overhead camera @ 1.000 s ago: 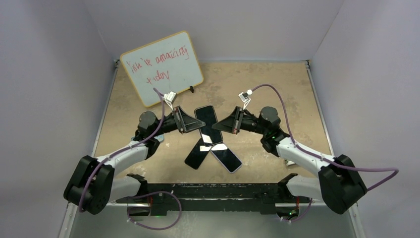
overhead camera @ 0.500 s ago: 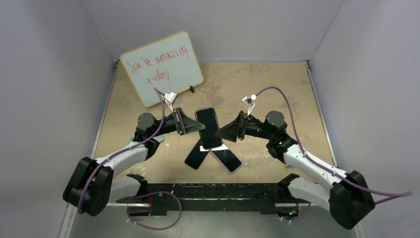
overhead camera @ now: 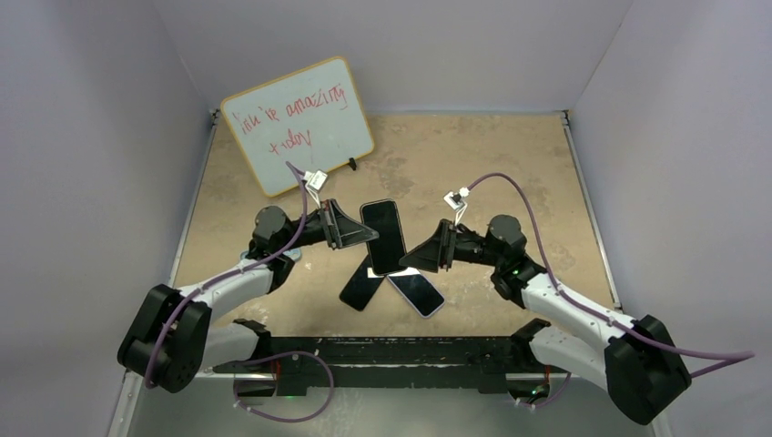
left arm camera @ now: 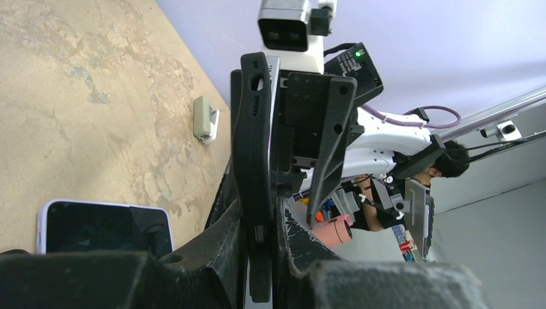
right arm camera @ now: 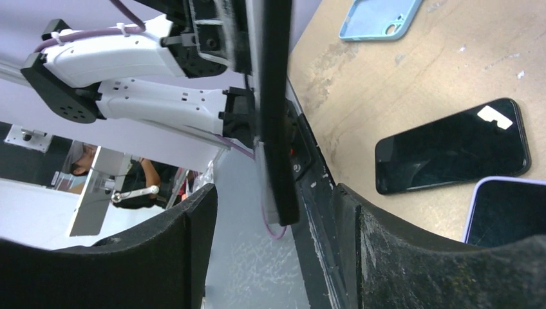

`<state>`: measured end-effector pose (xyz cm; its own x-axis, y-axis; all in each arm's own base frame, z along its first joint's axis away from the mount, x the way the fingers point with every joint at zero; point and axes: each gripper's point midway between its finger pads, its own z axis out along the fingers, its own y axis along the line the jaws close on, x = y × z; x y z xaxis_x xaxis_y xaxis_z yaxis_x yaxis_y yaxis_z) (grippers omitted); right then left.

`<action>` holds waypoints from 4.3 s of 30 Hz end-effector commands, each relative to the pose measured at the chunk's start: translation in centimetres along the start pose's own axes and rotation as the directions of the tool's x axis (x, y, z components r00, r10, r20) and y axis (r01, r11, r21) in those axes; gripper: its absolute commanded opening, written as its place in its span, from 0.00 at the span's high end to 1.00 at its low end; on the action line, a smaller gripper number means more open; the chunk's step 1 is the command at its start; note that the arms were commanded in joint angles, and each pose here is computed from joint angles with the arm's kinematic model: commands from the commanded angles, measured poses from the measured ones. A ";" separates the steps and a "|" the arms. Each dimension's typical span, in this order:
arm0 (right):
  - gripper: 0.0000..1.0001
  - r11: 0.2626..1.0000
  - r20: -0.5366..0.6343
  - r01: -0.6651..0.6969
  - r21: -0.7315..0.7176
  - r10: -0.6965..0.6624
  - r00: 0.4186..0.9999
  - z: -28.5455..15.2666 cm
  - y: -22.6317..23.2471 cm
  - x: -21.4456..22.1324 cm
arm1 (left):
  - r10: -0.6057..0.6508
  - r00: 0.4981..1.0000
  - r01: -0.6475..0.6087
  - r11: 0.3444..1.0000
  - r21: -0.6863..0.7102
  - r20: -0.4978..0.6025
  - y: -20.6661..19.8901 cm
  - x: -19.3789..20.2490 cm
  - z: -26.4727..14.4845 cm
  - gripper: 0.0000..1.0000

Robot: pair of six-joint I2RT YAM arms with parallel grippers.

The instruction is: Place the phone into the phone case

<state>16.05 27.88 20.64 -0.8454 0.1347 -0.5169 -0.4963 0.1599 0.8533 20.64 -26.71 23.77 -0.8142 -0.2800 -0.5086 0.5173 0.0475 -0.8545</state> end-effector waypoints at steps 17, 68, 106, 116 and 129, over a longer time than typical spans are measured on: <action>1.00 0.991 0.114 -0.126 -0.037 0.129 0.985 0.3 1.3 -2.2 | 0.171 0.985 -0.172 0.956 -0.239 -0.025 3.0 -1.3 -0.4 1.00; 0.76 0.980 -0.002 0.192 -0.048 -0.192 0.981 2.8 5.8 -7.3 | 0.088 0.965 -0.123 0.984 -0.132 -0.248 2.1 3.4 -1.3 1.00; 0.53 0.989 -0.078 0.148 0.019 -0.146 0.986 2.4 0.8 -3.6 | 0.107 0.950 -0.106 0.994 0.019 -0.292 0.6 4.6 -0.1 1.00; 1.00 0.957 0.040 0.191 0.218 -0.204 0.978 1.7 -1.3 -6.2 | -0.066 0.963 -0.047 0.915 -0.400 -0.263 9.2 3.2 0.5 1.00; 0.20 0.976 0.012 0.203 0.083 -0.205 0.979 -0.3 -1.4 -1.0 | 0.035 0.997 -0.040 0.996 -0.081 -0.066 0.5 -0.6 2.3 1.00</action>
<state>19.14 26.77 18.92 -0.7494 0.1217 -0.6509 -0.5705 0.3804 0.7279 21.11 -28.62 18.02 -0.8856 -0.0834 -0.4569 0.4261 0.2455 -0.8708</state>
